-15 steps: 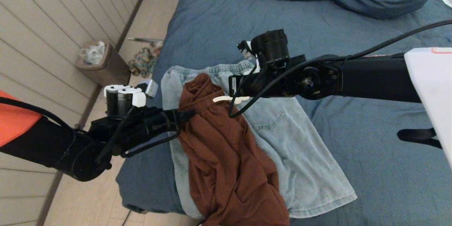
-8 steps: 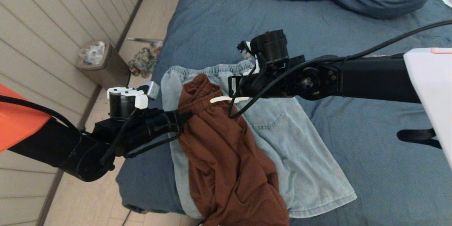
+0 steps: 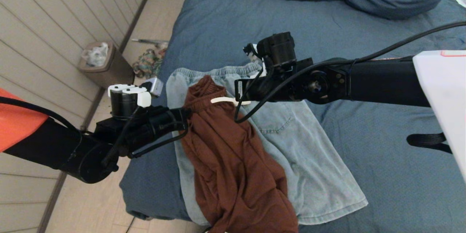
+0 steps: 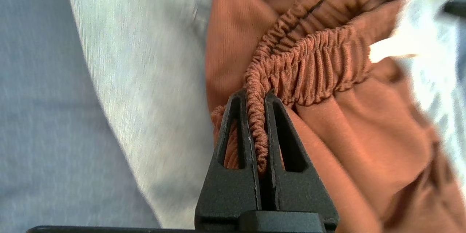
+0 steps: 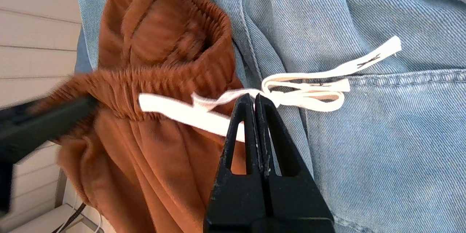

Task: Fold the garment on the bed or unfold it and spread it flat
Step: Fold the brown shorts

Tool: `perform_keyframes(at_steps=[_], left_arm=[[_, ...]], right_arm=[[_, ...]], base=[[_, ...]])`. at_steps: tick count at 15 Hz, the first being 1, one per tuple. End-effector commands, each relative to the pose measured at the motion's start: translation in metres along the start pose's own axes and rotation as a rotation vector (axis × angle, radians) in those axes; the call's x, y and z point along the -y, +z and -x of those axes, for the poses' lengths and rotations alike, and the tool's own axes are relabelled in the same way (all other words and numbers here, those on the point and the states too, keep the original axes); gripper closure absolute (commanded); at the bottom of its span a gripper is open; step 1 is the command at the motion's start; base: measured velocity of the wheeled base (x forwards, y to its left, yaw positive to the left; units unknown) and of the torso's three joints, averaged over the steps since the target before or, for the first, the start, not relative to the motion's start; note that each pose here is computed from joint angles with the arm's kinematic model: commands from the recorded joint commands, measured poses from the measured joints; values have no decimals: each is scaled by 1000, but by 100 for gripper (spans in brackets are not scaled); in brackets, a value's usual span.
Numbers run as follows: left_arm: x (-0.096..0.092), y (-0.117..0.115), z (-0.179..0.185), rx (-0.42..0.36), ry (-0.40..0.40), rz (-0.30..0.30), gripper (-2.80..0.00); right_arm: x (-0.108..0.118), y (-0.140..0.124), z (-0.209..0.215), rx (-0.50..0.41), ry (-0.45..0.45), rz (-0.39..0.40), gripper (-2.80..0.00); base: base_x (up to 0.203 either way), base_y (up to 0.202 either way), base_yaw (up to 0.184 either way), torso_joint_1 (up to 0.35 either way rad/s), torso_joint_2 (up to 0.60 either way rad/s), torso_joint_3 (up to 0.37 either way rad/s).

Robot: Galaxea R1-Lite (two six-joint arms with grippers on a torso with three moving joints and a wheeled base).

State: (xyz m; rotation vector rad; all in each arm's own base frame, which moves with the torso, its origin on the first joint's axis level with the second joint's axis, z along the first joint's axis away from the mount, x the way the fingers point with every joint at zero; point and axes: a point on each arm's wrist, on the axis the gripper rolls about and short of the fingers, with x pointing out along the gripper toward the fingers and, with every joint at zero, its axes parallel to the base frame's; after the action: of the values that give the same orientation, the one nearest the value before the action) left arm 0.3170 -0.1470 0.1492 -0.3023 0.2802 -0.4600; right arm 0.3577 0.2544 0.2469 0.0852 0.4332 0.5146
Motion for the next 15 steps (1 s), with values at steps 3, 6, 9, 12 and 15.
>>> perform_keyframes(at_steps=[3,6,9,12,15], left_arm=[[24,28,11,78,-58,-14,0],[36,48,9,133,-43,-18,0],[37,56,-4,100,-30,-49,0],[30,50,-25,79,-13,-62,0],[16,49,-41,72,10,-89,0]], right_arm=[[1,2,2,7,-3,-3,0],[2,3,2,10,-3,-4,0],[4,4,1,12,-7,-5,0],[5,2,-3,9,-10,-6,0],[5,2,-5,19,-7,-5,0]], base=[[0,0,0,0,0,0],[0,0,0,0,0,0],[0,0,0,0,0,0],[0,0,0,0,0,0],[0,0,0,0,0,0]])
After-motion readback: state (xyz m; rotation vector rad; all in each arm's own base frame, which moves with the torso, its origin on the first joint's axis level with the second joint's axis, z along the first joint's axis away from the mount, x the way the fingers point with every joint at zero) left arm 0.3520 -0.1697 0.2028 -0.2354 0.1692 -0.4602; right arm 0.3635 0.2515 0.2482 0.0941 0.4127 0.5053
